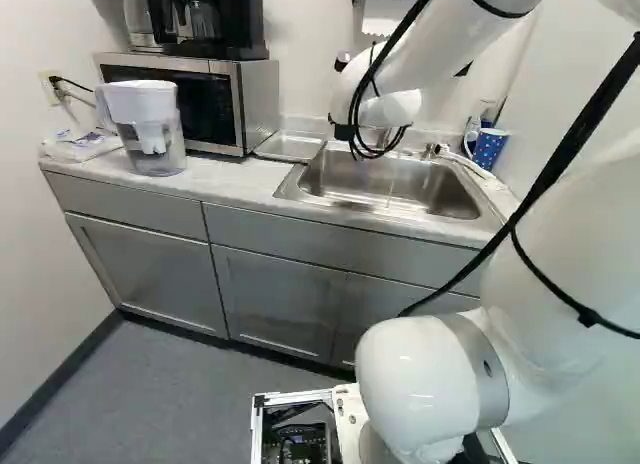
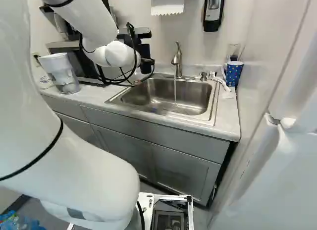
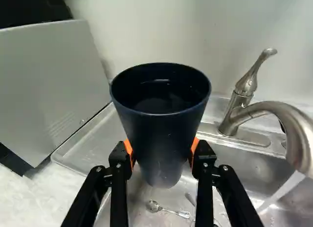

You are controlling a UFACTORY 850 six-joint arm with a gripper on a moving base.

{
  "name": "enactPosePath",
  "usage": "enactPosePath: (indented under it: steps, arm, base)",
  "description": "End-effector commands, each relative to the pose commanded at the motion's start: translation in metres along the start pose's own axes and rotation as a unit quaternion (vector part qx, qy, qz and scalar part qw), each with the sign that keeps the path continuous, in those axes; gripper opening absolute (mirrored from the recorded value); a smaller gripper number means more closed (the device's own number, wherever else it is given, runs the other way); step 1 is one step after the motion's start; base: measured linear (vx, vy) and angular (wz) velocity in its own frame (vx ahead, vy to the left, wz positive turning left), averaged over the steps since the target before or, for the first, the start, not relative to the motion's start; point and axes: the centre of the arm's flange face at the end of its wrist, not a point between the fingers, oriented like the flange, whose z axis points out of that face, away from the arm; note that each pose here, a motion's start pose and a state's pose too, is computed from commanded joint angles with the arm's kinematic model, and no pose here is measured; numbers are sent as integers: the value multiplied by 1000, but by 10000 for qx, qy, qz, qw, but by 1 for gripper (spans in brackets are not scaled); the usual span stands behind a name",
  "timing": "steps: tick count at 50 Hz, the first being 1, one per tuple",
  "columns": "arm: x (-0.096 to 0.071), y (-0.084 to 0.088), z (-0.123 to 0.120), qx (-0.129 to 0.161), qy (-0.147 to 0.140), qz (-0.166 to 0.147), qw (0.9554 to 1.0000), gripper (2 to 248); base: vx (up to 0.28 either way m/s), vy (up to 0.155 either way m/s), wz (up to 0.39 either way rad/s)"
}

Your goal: Rinse the cup and place it in the tray

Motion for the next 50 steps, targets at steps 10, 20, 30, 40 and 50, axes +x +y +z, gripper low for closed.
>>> enactPosePath:
  steps: [10, 20, 30, 40, 50]
  arm:
    - [14, -4, 11, 34, -21, -10, 10000, 124]
    - [18, -4, 15, 34, -30, -10, 10000, 124]
    - [18, -4, 15, 34, -30, 1, 10000, 124]
    - [18, -4, 15, 33, -32, 376, 9993, 124]
    - [18, -4, 15, 32, -33, 885, 9961, 124]
  base:
    - [0, 0, 0]
    - [0, 0, 0]
    - [0, 0, 0]
    - [0, 0, 0]
    - [0, 0, 0]
